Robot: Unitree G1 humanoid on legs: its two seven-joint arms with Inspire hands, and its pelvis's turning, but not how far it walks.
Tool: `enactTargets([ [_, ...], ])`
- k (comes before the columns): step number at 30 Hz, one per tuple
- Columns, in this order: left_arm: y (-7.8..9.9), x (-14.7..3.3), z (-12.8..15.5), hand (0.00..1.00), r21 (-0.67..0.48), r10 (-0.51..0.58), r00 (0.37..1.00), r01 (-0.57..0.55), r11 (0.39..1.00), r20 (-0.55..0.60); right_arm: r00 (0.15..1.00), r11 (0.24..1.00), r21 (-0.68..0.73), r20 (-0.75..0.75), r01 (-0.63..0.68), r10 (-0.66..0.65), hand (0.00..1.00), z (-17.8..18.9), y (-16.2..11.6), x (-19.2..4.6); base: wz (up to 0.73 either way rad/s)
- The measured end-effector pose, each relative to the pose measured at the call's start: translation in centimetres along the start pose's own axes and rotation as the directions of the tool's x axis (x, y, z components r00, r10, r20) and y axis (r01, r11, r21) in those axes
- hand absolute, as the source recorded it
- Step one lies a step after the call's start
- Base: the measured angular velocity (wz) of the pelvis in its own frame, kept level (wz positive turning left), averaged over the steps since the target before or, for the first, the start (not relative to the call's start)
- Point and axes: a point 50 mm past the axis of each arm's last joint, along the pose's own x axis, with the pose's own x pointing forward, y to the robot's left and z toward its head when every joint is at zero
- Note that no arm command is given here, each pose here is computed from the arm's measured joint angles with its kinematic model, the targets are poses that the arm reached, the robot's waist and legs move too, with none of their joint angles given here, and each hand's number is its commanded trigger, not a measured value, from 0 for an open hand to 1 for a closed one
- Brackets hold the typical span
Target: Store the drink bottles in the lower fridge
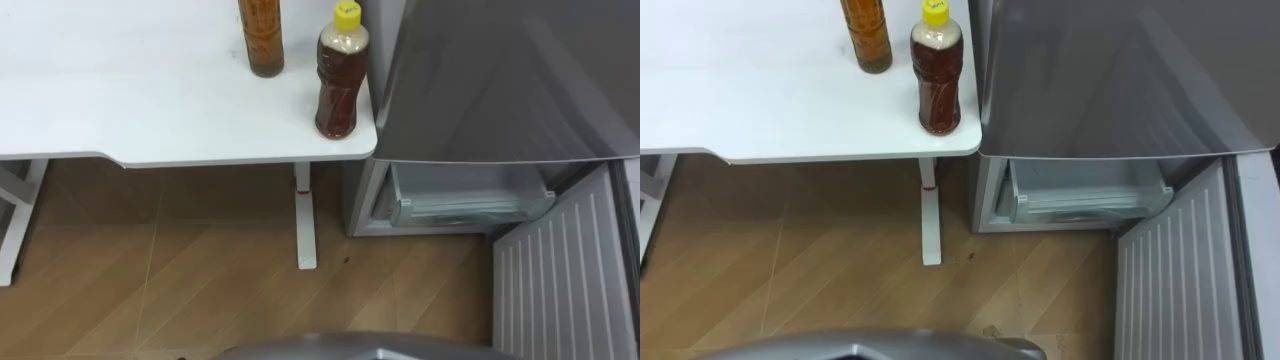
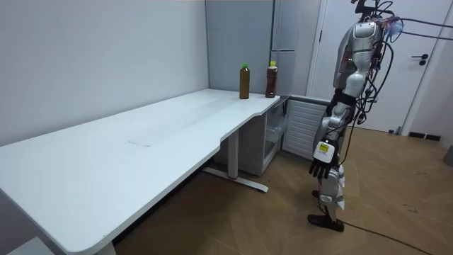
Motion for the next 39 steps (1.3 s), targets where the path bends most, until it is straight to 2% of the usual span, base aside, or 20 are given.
enactTargets([
  [16, 0.1, 0.0, -0.2, 0.00, -0.012, 0.026, 1.000, -0.026, 1.000, -0.011, 1.000, 1.000, 0.014, -0.008, 0.024, -0.024, 0.00, -0.2, 0.0, 0.0, 0.01],
  [26, 0.4, -0.1, -1.4, 0.00, -0.204, 0.107, 0.992, -0.117, 0.972, -0.061, 0.998, 0.998, 0.015, -0.002, 0.058, -0.058, 0.00, 0.0, -0.3, 0.0, 0.00],
  [27, 0.5, -0.1, -1.9, 0.00, -0.271, 0.122, 0.989, -0.141, 0.952, -0.087, 0.997, 0.997, 0.018, 0.003, 0.071, -0.071, 0.00, 0.2, -0.4, 0.0, 0.00],
  [30, 0.9, -0.1, -2.3, 0.00, -0.375, 0.151, 0.982, -0.184, 0.909, -0.118, 0.996, 0.996, 0.031, 0.002, 0.086, -0.086, 0.00, 0.1, -0.5, 0.0, 0.00],
  [33, 1.5, -0.2, -2.7, 0.00, -0.485, 0.201, 0.966, -0.256, 0.836, -0.163, 0.995, 0.995, 0.035, 0.003, 0.097, -0.098, 0.00, -0.1, -0.5, 0.0, 0.06],
  [36, 2.3, -0.3, -2.7, 0.00, -0.587, 0.255, 0.945, -0.327, 0.741, -0.205, 0.993, 0.992, 0.039, 0.001, 0.119, -0.119, 0.00, -0.1, -0.6, 0.0, 0.10],
  [38, 2.9, -0.4, -2.5, 0.00, -0.675, 0.291, 0.927, -0.372, 0.637, -0.236, 0.992, 0.991, 0.040, 0.010, 0.125, -0.126, 0.00, -0.1, -0.7, 0.0, 0.15],
  [39, 3.0, -0.5, -2.4, 0.00, -0.698, 0.298, 0.923, -0.380, 0.607, -0.243, 0.992, 0.991, 0.043, 0.012, 0.125, -0.125, 0.00, -0.1, -0.7, 0.0, 0.12],
])
